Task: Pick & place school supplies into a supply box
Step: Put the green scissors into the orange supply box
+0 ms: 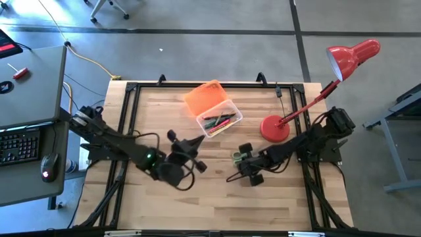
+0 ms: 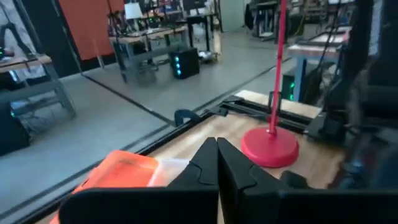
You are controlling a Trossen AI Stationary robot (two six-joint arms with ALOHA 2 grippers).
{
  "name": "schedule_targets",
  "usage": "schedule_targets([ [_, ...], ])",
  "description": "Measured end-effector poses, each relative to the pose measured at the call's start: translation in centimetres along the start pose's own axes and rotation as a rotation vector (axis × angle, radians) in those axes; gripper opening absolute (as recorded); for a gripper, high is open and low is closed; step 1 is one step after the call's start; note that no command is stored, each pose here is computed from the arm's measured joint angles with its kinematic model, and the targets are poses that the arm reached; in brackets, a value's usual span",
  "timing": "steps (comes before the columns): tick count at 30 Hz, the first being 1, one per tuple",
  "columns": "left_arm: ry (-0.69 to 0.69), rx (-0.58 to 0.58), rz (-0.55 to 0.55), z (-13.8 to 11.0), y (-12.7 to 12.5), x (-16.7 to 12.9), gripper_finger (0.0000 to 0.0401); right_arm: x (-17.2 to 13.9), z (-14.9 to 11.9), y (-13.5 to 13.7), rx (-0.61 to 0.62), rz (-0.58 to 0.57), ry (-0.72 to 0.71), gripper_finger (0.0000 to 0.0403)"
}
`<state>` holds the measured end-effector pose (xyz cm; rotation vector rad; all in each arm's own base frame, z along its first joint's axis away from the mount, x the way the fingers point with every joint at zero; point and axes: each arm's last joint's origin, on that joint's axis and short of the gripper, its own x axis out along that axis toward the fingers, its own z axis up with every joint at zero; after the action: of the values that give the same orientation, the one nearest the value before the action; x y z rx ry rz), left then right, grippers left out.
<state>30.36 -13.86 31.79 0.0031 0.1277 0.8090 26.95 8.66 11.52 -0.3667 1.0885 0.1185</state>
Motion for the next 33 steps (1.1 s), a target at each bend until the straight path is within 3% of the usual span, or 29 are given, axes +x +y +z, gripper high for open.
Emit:
schedule_targets([
  [7, -0.048, 0.005, 0.025, 0.2, -0.4, -2.4, 0.0043, -0.1, 0.3, -0.6, 0.007, -0.013, -0.027, 0.0018],
  [12, -0.063, 0.008, 0.054, 0.2, -0.4, -2.8, 0.0030, -2.6, 2.9, -1.4, 0.019, -0.029, -0.143, 0.0007],
  [15, -0.063, 0.008, 0.057, 0.2, -0.4, -2.7, 0.0023, -4.8, 5.2, -2.3, -0.128, -0.101, -0.254, 0.0010],
  [20, -0.068, -0.005, 0.063, 0.8, -0.4, -2.8, 0.0032, -6.3, 7.7, -6.2, -0.297, -0.263, -0.278, 0.0003],
  [27, -0.059, -0.017, 0.030, 1.2, -0.5, -2.8, 0.0042, -3.5, 6.6, -13.2, -0.269, -0.186, -0.243, 0.0003],
  [33, -0.058, -0.013, 0.031, 1.1, -0.5, -2.8, 0.0025, -0.6, 5.2, -16.1, -0.298, -0.160, -0.225, 0.0003],
])
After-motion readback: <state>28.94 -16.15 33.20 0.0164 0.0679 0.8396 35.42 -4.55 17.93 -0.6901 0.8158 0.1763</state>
